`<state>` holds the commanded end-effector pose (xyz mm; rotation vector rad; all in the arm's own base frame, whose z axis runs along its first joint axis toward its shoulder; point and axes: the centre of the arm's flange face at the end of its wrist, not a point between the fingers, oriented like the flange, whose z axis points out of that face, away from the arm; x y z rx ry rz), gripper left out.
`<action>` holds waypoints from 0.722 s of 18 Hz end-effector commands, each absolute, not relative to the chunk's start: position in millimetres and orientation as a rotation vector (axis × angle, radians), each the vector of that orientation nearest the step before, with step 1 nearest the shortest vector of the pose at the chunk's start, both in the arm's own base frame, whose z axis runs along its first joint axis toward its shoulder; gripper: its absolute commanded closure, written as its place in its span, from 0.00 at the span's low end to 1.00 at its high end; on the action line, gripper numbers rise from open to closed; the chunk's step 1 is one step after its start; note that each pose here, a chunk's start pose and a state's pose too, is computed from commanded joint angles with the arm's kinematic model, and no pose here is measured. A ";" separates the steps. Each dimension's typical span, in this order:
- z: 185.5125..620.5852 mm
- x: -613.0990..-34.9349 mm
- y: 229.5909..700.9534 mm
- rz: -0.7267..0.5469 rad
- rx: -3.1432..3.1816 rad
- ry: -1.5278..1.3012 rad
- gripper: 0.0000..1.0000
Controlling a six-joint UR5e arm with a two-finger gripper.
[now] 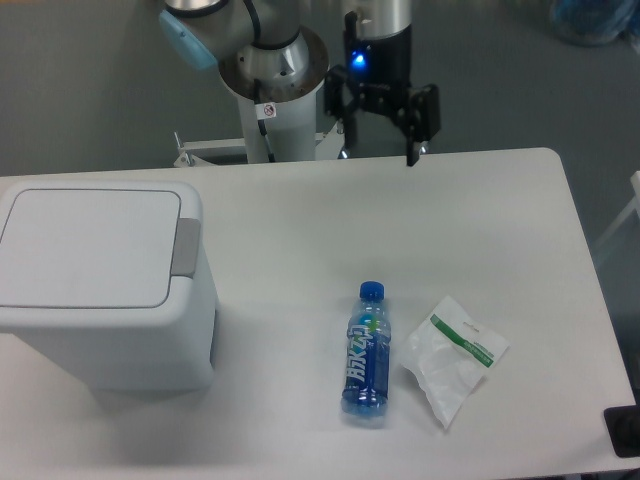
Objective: Open the trash can
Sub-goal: 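Move the gripper over the lid of the white trash can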
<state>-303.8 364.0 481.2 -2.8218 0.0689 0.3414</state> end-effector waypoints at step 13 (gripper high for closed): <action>490.7 -277.6 436.9 0.205 -2.624 -0.500 0.00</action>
